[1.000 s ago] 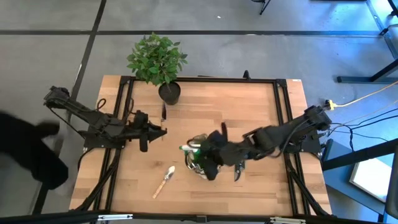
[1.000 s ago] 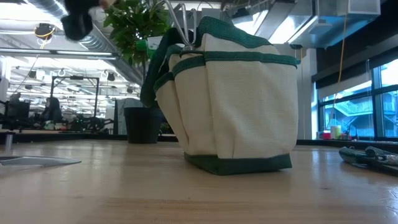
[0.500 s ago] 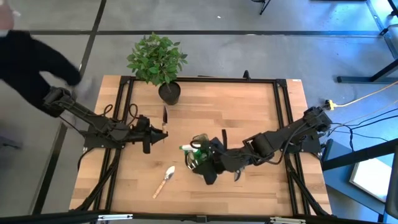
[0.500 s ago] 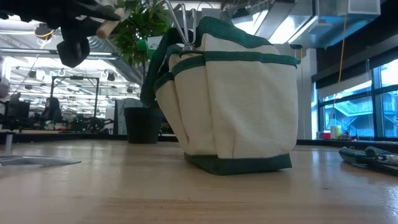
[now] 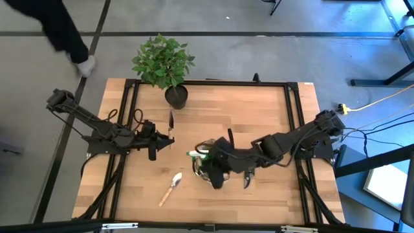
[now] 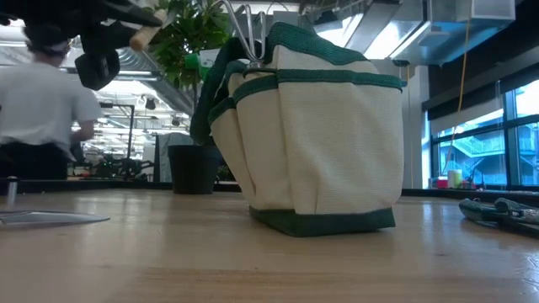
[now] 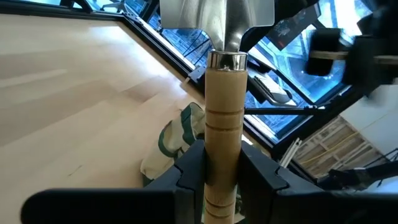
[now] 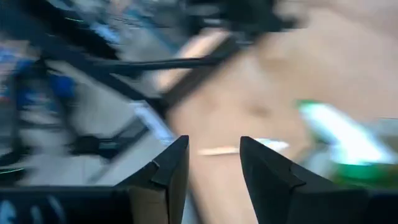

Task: Pick & Place Garden tools in Gardening bag
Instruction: Put the right brown trowel into the brown gardening bag

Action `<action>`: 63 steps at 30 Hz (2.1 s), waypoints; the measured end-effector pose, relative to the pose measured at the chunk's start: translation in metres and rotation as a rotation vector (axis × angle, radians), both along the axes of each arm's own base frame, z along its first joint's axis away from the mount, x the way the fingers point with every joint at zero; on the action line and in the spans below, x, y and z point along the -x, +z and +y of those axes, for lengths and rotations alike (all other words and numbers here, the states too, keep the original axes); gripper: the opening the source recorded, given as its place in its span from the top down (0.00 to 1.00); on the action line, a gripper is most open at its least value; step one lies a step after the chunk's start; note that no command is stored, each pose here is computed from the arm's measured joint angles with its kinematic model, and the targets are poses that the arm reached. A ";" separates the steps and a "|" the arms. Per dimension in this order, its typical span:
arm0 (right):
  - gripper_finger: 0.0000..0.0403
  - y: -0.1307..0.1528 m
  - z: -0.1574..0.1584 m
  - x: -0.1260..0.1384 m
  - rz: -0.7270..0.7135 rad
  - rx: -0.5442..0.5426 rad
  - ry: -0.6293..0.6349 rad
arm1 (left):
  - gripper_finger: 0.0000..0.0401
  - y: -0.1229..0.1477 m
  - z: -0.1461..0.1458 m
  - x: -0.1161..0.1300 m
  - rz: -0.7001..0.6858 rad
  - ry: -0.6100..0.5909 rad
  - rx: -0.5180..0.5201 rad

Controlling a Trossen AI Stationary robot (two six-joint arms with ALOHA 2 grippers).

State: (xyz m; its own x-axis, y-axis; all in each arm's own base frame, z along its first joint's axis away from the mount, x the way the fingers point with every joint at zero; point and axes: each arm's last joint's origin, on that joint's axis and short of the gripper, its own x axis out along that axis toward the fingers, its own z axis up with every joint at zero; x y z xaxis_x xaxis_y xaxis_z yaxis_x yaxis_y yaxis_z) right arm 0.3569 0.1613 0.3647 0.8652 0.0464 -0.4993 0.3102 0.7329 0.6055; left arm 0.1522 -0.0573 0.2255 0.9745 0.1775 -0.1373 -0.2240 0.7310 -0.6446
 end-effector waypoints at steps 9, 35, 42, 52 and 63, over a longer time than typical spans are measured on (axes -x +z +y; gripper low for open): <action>0.72 -0.061 -0.035 0.008 0.604 0.116 -0.041 | 0.84 0.001 0.000 0.000 -0.010 0.008 0.011; 0.82 -0.100 -0.011 -0.023 0.548 0.038 -0.112 | 0.84 0.001 0.001 0.000 -0.014 0.028 0.025; 0.93 -0.110 -0.017 -0.025 0.589 0.027 -0.197 | 0.84 0.001 0.001 0.000 -0.014 0.032 0.021; 0.99 -0.120 -0.026 -0.016 0.730 0.030 -0.305 | 0.84 0.001 0.001 0.000 -0.017 0.034 0.020; 1.00 -0.121 -0.026 -0.009 0.796 0.070 -0.308 | 0.84 0.002 -0.001 -0.003 -0.039 0.033 0.026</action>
State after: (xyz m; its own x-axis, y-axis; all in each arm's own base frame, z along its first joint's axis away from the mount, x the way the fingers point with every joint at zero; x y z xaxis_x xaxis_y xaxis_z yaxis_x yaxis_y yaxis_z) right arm 0.3656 0.1354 0.2437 0.2244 -0.1870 -0.9564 0.8153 0.5735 0.0791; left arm 0.1555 -0.0580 0.2278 0.9729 0.2062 -0.1042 -0.2217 0.7067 -0.6718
